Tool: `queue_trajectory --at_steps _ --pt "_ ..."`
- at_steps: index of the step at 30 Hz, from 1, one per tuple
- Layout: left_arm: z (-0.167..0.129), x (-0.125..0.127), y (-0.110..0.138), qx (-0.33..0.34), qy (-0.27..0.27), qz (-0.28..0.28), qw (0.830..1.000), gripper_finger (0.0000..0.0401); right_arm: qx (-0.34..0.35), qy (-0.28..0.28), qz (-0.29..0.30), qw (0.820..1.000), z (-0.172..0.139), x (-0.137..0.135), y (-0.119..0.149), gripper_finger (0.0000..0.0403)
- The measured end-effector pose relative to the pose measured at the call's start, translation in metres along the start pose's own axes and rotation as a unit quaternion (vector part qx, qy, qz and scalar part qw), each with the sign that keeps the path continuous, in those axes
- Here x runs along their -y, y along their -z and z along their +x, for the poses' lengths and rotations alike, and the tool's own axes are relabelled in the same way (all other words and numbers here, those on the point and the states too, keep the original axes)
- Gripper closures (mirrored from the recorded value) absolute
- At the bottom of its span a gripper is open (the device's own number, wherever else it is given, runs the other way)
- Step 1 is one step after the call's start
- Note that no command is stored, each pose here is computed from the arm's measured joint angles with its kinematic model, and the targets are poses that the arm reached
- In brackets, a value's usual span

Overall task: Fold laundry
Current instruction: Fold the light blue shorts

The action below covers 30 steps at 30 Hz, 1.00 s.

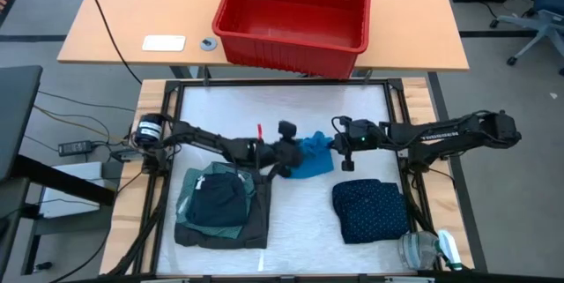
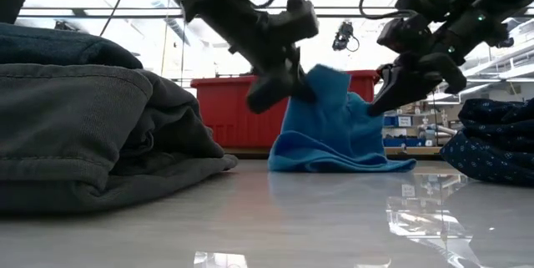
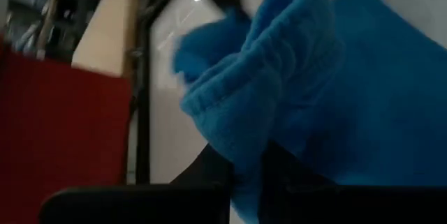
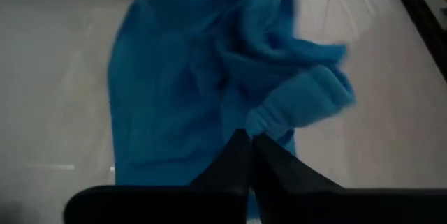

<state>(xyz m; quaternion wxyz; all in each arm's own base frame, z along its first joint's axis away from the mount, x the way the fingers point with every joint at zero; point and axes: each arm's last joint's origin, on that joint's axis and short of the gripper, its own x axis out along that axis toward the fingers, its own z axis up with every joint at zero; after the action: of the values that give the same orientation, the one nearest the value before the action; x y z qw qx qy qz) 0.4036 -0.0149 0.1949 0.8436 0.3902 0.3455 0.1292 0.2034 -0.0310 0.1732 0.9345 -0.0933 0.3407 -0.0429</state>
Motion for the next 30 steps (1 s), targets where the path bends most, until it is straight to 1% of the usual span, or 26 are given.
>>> queue_trajectory --at_steps 4,7,9,11,13,14,16,18,22,24,26,27,30 --pt "0.005 0.028 -0.002 -0.004 0.025 0.082 0.996 0.0364 0.000 -0.010 0.000 1.000 0.000 -0.004 0.000 0.0342" --pt "0.008 0.040 -0.002 -0.012 0.020 0.127 0.992 0.0364 0.008 -0.020 0.020 1.000 -0.003 -0.006 -0.002 0.0306" --pt "0.010 0.040 -0.001 -0.022 0.009 0.143 0.989 0.0363 0.019 -0.021 0.034 0.999 -0.006 -0.007 -0.005 0.0282" --pt "0.012 0.039 0.002 -0.028 0.008 0.154 0.988 0.0363 0.029 -0.009 0.059 0.998 -0.010 -0.006 -0.006 0.0262" --pt "0.015 0.036 0.005 -0.035 0.009 0.155 0.987 0.0363 0.039 0.016 0.100 0.994 -0.013 -0.003 -0.008 0.0248" --pt "0.017 0.035 0.006 -0.037 0.007 0.153 0.988 0.0363 0.042 0.034 0.129 0.990 -0.014 0.000 -0.009 0.0245" --pt "0.019 0.032 0.008 -0.040 0.005 0.142 0.989 0.0363 0.044 0.055 0.198 0.978 -0.013 0.007 -0.007 0.0244" --pt "0.020 0.030 0.009 -0.043 0.004 0.126 0.991 0.0362 0.035 0.050 0.245 0.968 -0.007 0.013 -0.004 0.0248" --pt "0.019 0.031 0.009 -0.043 0.002 0.098 0.994 0.0348 0.025 0.030 0.262 0.964 0.013 0.019 0.001 0.0271" --pt "0.017 0.032 0.007 -0.051 -0.012 0.071 0.996 0.0333 0.024 0.027 0.274 0.961 0.025 0.021 0.003 0.0287" --pt "0.010 0.029 0.006 -0.062 -0.025 0.030 0.997 0.0314 0.010 0.016 0.307 0.952 0.037 0.020 0.009 0.0305" --pt "0.005 0.025 0.005 -0.065 -0.025 0.000 0.998 0.0304 -0.003 0.010 0.326 0.945 0.042 0.019 0.013 0.0314" --pt "-0.014 0.014 0.008 -0.083 -0.006 -0.101 0.991 0.0276 -0.047 -0.030 0.374 0.926 0.056 0.010 0.023 0.0345"
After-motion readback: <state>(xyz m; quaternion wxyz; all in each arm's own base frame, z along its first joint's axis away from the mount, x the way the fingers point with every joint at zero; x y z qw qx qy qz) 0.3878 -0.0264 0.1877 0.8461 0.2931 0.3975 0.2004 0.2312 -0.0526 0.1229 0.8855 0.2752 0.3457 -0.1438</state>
